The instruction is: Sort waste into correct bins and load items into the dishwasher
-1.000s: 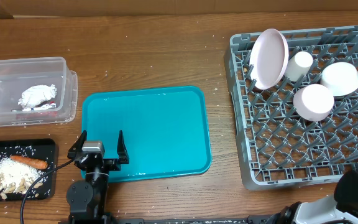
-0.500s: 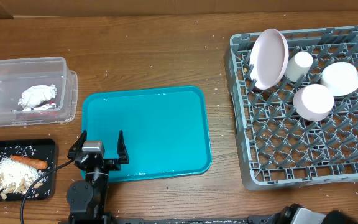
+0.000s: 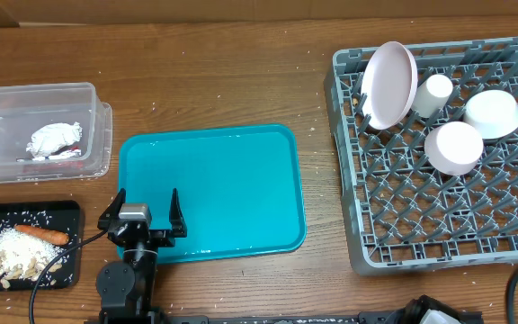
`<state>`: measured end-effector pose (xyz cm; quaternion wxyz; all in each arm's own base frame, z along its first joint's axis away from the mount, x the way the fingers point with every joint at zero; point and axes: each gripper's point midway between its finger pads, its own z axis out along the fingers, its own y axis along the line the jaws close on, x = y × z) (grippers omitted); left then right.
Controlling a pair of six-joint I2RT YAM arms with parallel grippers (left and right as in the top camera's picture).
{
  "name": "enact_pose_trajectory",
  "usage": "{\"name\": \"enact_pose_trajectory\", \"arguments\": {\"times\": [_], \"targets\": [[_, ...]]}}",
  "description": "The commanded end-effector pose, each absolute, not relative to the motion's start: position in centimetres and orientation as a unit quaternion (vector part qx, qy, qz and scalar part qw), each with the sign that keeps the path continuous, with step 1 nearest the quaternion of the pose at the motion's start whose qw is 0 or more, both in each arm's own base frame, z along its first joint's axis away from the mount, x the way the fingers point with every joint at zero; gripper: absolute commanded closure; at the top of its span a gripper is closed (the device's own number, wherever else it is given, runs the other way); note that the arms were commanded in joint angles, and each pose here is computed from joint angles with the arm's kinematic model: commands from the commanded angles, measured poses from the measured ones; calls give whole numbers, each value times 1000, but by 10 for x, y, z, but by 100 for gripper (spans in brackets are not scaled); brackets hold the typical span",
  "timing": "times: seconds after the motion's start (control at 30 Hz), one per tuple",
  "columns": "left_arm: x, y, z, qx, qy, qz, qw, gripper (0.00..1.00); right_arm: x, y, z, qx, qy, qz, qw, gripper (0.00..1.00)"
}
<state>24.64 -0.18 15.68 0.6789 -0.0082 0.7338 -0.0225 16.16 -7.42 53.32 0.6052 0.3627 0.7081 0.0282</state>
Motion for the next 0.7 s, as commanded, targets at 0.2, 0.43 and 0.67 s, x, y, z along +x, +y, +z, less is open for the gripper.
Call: {"name": "enact_pose_trajectory", "arguments": {"times": [0.2, 0.43, 0.67], "targets": [[246, -2, 156, 2, 733, -13, 680, 0, 184, -40, 577, 132, 700, -8, 702, 0], [246, -2, 156, 2, 733, -13, 680, 0, 211, -21, 522, 89, 719, 41, 688, 0], [246, -2, 156, 2, 733, -13, 680, 0, 221, -4, 477, 52, 708, 72, 701, 0]]}}
